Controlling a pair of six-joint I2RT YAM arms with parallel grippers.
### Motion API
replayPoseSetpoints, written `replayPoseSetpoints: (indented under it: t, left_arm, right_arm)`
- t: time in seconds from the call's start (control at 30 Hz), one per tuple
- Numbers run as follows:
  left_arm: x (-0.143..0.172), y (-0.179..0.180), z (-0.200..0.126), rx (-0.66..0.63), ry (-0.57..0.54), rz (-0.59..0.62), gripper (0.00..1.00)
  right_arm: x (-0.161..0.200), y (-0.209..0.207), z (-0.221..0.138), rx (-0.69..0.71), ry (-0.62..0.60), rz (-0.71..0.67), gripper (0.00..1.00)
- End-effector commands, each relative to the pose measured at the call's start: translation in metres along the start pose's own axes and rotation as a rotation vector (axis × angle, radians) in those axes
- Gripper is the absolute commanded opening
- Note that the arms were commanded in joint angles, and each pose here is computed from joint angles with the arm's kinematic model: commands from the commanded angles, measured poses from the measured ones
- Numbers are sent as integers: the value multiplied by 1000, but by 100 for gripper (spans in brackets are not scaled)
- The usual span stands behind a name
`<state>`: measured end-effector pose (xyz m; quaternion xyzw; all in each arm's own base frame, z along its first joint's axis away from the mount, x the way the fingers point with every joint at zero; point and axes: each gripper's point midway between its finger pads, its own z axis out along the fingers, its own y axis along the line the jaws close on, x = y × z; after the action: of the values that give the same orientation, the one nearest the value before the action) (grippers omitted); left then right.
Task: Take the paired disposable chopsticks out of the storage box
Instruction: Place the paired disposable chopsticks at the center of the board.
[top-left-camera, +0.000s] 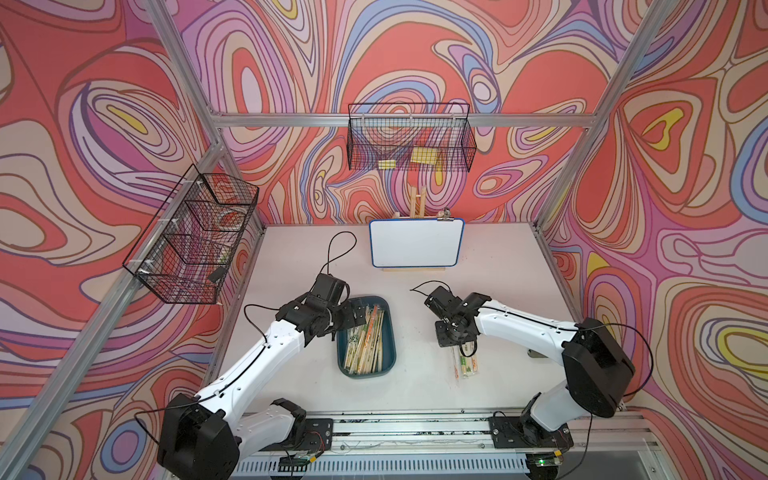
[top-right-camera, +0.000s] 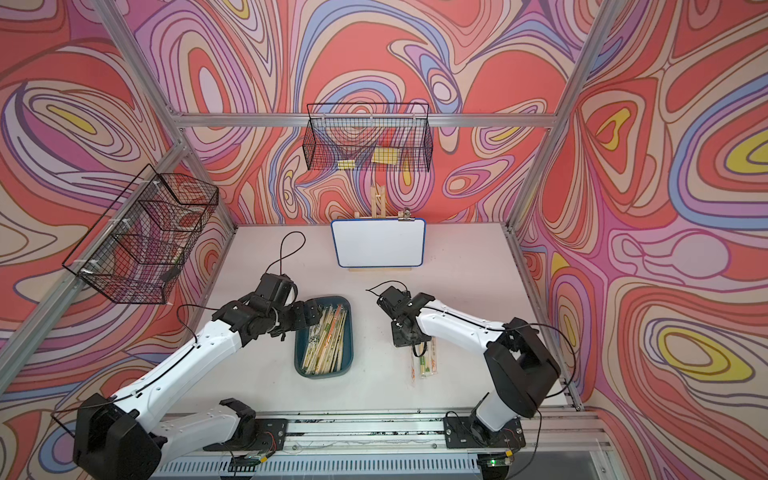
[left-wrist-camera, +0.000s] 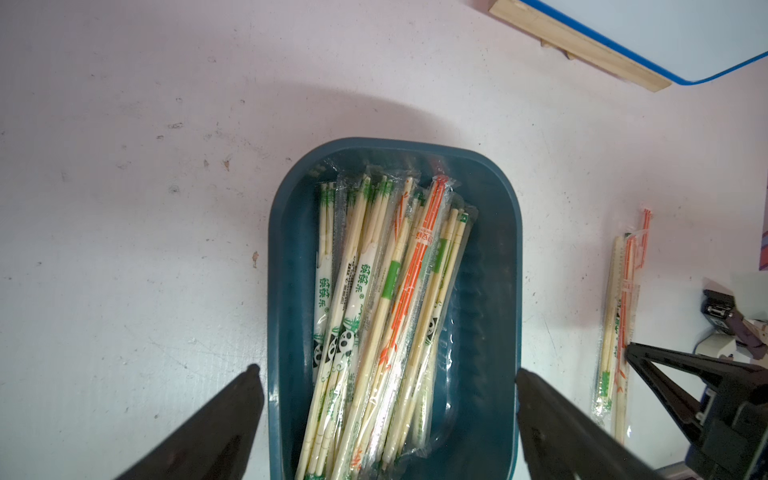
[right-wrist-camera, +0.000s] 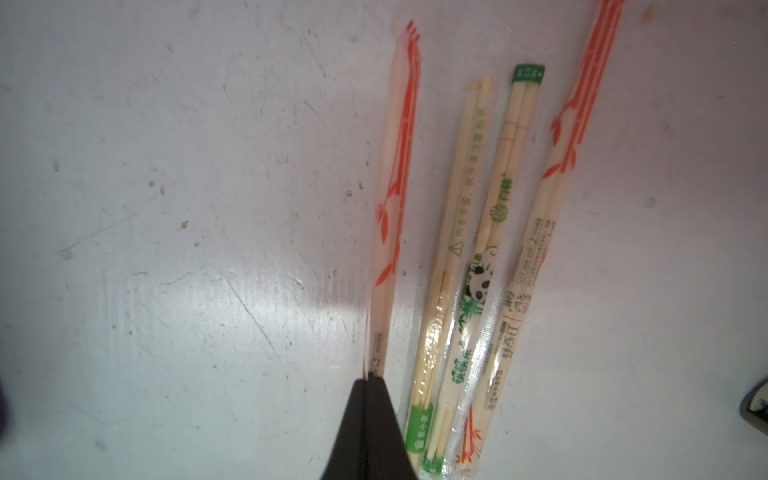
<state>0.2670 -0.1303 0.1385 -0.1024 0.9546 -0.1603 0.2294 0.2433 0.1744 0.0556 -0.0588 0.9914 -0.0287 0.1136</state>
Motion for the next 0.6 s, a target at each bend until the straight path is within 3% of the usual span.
replayPoseSetpoints:
  t: [0.0,0.57]
  left_arm:
    - [-2,-1,-3,-10,-5,12,100]
    - [-3,-1,-4,-10,-9,15,100]
  right_arm:
    - [2,-11,8,59,10,-3,0]
    - [-11,-16,27,116,17,6,0]
